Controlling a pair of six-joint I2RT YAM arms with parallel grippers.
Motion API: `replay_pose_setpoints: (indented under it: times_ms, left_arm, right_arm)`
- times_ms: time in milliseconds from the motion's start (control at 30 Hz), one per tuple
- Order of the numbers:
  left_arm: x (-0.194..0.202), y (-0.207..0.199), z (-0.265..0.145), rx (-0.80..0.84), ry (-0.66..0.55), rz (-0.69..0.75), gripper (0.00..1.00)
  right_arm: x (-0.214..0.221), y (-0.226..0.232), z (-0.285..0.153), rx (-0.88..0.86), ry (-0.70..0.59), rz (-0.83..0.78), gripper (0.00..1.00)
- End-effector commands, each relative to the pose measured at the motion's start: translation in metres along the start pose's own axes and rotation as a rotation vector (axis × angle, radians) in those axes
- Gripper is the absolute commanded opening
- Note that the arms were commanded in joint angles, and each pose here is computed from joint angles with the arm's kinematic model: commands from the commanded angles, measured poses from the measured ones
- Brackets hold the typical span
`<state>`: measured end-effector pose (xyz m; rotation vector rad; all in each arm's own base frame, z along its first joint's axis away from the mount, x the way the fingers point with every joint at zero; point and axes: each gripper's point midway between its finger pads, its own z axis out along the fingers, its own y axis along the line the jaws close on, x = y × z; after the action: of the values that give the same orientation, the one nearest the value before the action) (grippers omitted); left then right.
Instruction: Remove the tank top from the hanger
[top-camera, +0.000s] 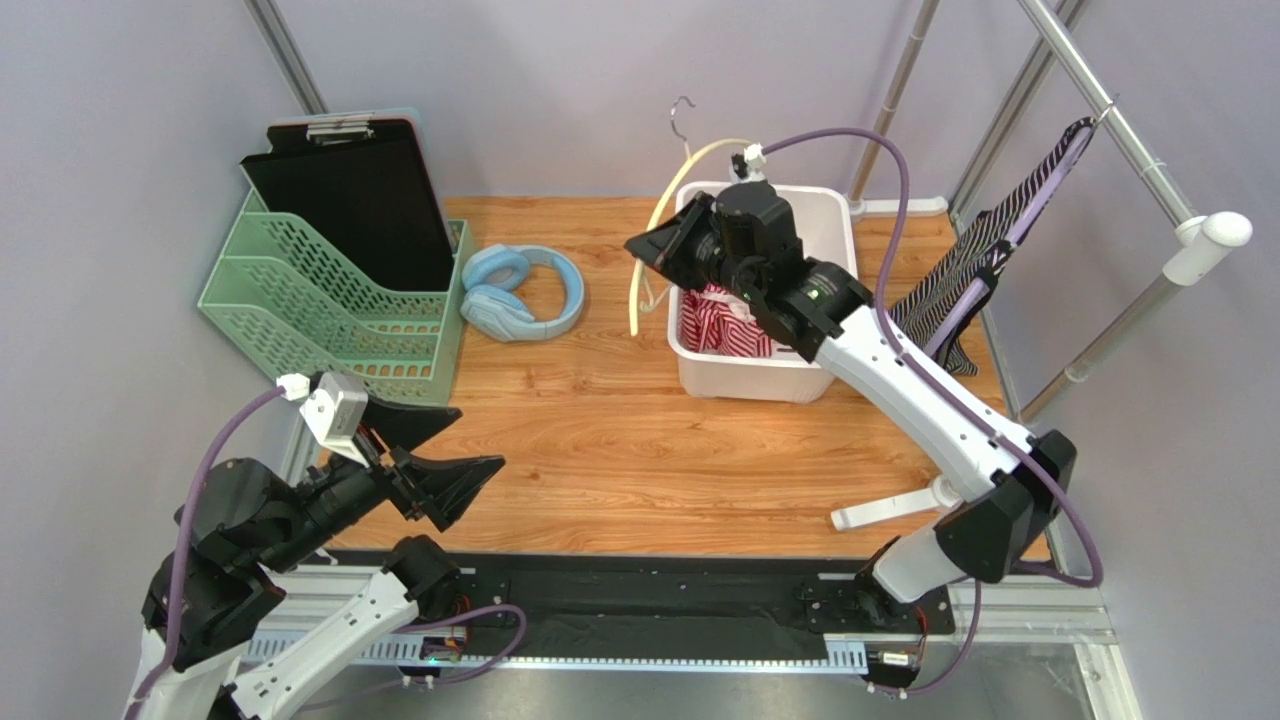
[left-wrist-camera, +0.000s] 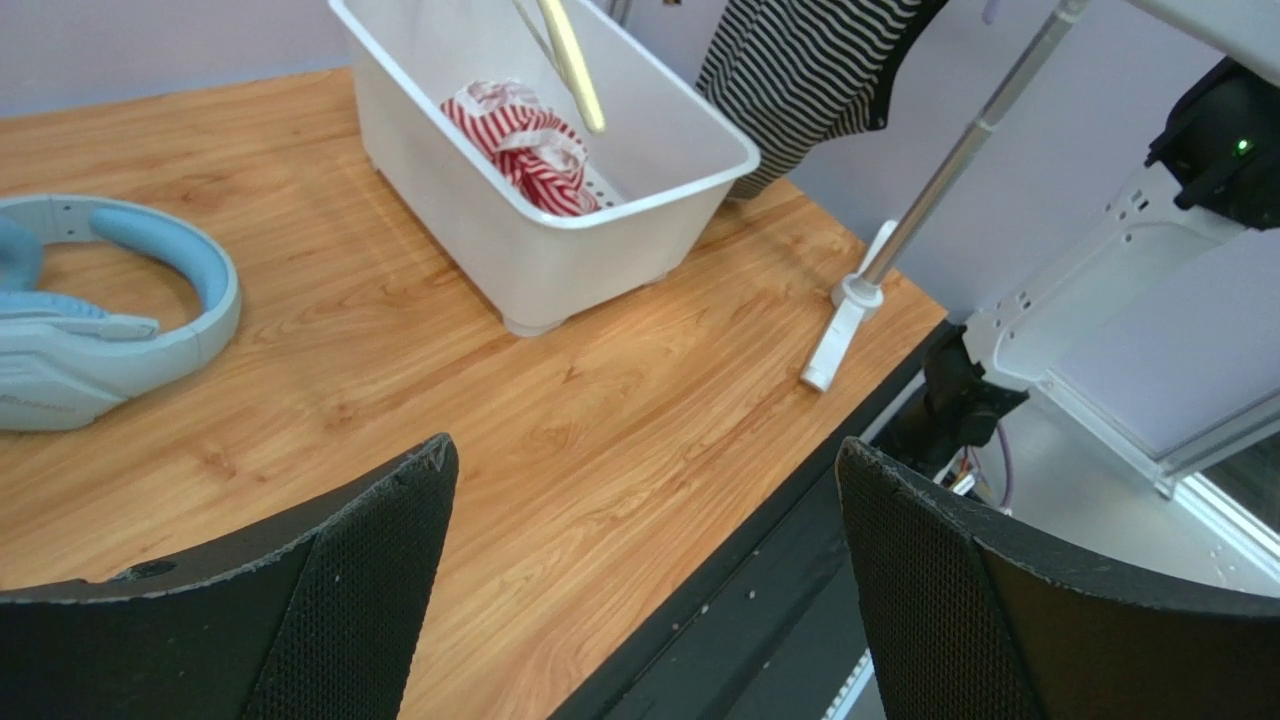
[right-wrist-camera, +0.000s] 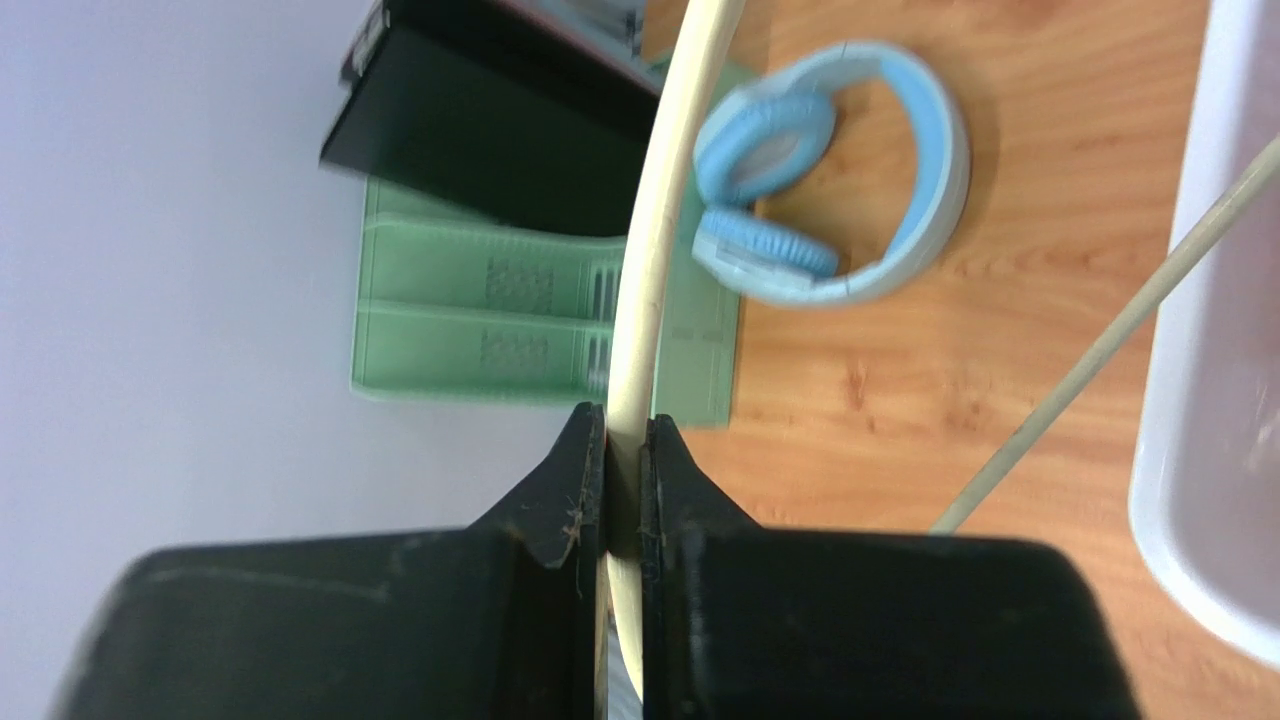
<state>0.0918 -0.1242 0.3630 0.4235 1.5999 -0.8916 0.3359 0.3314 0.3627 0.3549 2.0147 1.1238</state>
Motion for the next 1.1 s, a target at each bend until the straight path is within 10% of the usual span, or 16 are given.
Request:
replay_pose_setpoints:
  times_ms: [0, 433, 1067]
  left_arm:
    - [0.003, 0.008, -0.009, -0.043, 0.02, 0.044, 0.99]
    - [0.005, 0.017, -0.021, -0.094, 0.044, 0.085, 0.99]
    - [0.019, 0.037, -0.021, -0.181, 0.131, 0.14, 0.99]
  right_arm:
    - [-0.087, 0.058, -0.008, -0.125, -0.351, 0.107, 0.0]
    - [-0.198, 0.025, -0.017, 0.1, -0.948, 0.194, 0.0]
    - [-0.312, 0.038, 0.001, 0.068, -1.242, 0.175, 0.0]
